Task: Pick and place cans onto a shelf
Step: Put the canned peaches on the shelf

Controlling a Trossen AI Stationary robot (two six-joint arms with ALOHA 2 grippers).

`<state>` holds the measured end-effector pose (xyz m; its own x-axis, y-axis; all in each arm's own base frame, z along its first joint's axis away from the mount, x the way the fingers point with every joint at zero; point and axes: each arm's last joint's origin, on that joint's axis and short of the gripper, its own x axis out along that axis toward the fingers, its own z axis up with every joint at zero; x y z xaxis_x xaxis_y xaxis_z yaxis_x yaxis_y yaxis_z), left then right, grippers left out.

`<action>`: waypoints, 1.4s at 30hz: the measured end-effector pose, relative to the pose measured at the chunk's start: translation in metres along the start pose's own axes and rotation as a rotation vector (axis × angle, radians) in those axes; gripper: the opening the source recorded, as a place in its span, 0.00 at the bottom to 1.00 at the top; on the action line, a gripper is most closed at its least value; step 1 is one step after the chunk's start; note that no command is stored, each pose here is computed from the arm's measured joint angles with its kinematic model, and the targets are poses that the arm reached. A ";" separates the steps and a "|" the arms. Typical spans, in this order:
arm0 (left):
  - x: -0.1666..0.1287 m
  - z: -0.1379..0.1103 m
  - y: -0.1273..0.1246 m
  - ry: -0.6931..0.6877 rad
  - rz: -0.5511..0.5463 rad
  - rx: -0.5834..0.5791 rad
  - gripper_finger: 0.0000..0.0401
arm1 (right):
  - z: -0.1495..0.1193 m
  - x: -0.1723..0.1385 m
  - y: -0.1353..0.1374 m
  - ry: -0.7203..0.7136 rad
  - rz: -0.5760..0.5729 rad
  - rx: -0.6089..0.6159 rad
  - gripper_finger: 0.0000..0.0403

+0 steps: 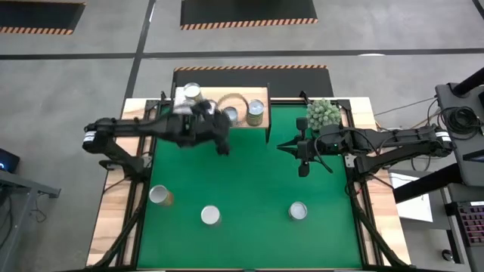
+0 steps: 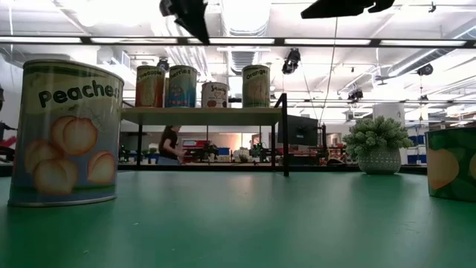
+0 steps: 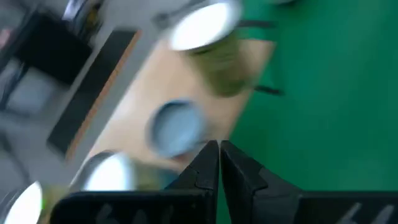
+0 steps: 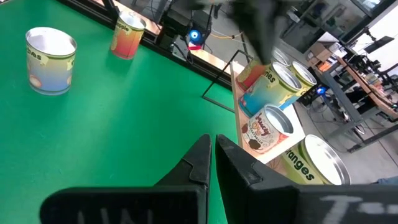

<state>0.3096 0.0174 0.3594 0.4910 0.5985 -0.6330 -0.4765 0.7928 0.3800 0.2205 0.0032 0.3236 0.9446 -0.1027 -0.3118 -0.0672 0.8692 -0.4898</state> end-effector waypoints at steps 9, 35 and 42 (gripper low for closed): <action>-0.025 -0.048 -0.089 -0.091 -0.269 0.323 0.00 | 0.000 0.000 0.000 -0.002 -0.001 0.030 0.03; -0.053 -0.092 -0.109 0.074 -0.290 0.244 0.00 | 0.002 0.001 0.000 -0.023 0.003 0.212 0.03; -0.052 -0.090 -0.109 0.045 -0.271 0.301 0.00 | -0.019 0.001 0.021 0.212 0.294 0.461 0.03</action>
<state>0.2698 -0.1107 0.2903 0.5336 0.3628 -0.7640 -0.0963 0.9235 0.3713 0.2135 0.0118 0.2975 0.8190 0.1216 -0.5607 -0.1256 0.9916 0.0317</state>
